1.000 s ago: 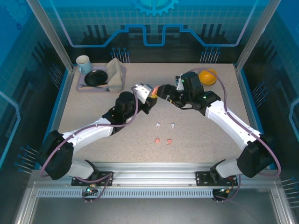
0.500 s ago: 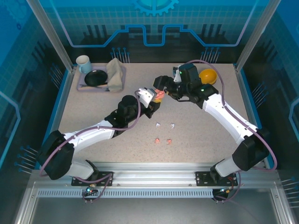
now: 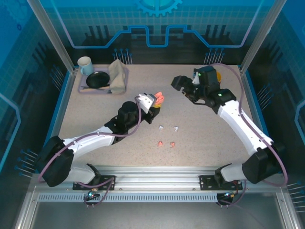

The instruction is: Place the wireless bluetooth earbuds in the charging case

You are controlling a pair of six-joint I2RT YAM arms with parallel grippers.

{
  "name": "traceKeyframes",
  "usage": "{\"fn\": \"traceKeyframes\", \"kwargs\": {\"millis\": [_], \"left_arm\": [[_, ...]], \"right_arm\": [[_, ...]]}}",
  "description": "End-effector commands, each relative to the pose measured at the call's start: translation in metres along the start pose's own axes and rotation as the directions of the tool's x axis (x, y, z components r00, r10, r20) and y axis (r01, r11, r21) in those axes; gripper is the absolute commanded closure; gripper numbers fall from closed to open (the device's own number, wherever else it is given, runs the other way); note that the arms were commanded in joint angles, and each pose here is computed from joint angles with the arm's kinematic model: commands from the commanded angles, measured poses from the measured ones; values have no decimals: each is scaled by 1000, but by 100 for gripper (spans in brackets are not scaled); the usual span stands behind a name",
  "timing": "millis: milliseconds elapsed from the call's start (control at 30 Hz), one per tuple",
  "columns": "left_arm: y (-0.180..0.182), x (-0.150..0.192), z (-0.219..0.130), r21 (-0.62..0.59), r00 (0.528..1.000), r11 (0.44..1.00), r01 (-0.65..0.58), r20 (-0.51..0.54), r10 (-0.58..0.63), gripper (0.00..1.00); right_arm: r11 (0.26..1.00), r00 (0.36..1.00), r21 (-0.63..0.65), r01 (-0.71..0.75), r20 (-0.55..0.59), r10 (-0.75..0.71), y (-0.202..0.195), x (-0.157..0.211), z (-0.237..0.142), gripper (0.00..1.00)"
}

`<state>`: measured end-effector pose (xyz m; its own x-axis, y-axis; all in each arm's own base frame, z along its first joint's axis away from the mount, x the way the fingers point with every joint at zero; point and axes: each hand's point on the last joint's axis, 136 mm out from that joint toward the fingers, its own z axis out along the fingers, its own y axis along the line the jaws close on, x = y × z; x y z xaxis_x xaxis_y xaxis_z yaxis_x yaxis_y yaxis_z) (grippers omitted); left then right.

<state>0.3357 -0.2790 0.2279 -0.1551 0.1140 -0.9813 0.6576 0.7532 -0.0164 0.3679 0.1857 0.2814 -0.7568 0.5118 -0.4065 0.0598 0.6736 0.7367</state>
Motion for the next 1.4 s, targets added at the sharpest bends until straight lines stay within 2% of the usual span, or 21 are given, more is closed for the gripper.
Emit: {"fn": "traceKeyframes", "kwargs": {"millis": [0,200,333,500,633,800,900,1100,1367], "left_arm": [[16,-13,-13,-73,997,997,20,70,-14,100],[31,-1,-33,-125,998,991,45,59,-38,100],[43,4,-48,-167,996,984,68,62,-58,100],[53,6,-61,-202,996,977,72,70,-59,100],[61,8,-70,-233,995,970,73,79,-55,100],[72,6,-83,-268,992,959,91,109,-64,100],[74,3,-86,-276,990,956,101,124,-69,100],[77,-1,-87,-277,985,952,127,146,-89,100],[77,-3,-88,-277,984,952,131,154,-90,100]], "right_arm": [[994,999,113,-10,-33,14,-35,16,-12,18],[964,975,252,78,-221,-21,-80,74,-1,20],[947,949,299,119,-315,-19,-87,126,12,21],[899,920,432,76,-378,104,-93,184,34,26],[825,899,565,6,-365,243,-99,219,50,28],[757,890,652,-34,-325,319,-88,243,62,30],[691,885,719,-72,-273,377,-93,256,64,31],[576,875,806,-135,-176,451,-108,267,65,34],[531,879,835,-144,-139,457,-121,266,74,37]]}}
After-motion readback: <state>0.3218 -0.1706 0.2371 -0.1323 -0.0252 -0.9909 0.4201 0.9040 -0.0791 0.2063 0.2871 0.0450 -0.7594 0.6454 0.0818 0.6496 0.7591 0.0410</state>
